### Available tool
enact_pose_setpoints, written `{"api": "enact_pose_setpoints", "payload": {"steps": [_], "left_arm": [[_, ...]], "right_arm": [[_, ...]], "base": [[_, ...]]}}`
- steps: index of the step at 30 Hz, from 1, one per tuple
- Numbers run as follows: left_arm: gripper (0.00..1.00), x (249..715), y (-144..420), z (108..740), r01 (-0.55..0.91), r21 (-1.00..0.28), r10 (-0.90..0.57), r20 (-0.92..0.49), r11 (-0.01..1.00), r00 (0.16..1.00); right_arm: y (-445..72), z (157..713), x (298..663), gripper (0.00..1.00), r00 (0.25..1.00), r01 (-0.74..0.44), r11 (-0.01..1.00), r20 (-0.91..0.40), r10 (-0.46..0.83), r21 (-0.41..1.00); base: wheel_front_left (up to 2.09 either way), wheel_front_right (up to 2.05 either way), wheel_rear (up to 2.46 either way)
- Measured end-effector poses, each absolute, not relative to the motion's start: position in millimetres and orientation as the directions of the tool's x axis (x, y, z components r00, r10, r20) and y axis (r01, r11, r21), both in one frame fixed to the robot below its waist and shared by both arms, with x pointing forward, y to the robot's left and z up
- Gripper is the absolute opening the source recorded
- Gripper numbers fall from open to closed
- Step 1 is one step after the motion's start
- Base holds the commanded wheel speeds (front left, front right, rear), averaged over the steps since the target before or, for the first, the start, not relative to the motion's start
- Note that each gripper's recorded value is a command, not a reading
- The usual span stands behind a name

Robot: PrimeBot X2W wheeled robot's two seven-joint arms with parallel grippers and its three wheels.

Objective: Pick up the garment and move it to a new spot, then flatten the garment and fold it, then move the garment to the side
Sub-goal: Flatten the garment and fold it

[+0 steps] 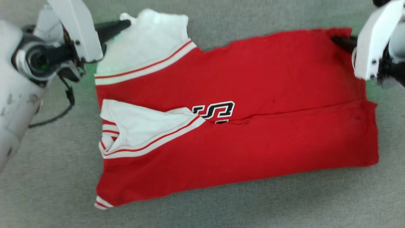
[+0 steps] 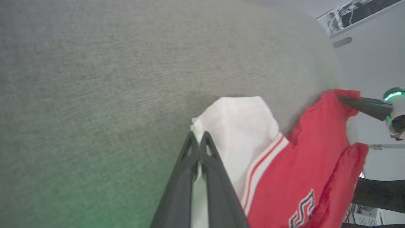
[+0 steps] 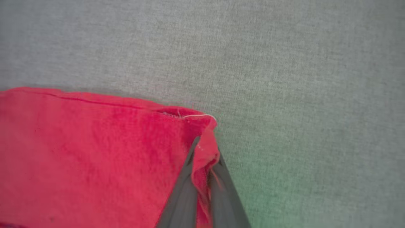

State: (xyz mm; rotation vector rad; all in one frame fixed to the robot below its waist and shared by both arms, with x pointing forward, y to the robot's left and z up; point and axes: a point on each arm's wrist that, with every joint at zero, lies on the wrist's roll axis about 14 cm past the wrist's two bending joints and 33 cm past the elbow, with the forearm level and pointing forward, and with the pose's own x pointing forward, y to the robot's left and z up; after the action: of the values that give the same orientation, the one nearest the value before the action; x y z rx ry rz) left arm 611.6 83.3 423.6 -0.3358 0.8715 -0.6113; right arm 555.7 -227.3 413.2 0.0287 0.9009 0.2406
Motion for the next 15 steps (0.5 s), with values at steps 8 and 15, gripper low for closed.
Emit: {"api": "enact_pose_setpoints", "payload": {"steps": [8, 15], "left_arm": [[0.0, 557, 66, 514, 0.529, -0.527, -0.744, -0.415, 0.665, 0.523], [0.0, 487, 81, 545, 0.598, -0.501, -0.777, -0.333, 0.626, 0.535]], "right_arm": [[-229, 464, 522, 0.0, 0.672, -0.228, 0.956, -0.68, 0.293, 0.187], [-234, 482, 481, 0.0, 0.69, -0.263, 0.941, -0.64, 0.337, 0.212]], "base": [[0.0, 0.0, 0.0], [0.0, 0.0, 0.0]]}}
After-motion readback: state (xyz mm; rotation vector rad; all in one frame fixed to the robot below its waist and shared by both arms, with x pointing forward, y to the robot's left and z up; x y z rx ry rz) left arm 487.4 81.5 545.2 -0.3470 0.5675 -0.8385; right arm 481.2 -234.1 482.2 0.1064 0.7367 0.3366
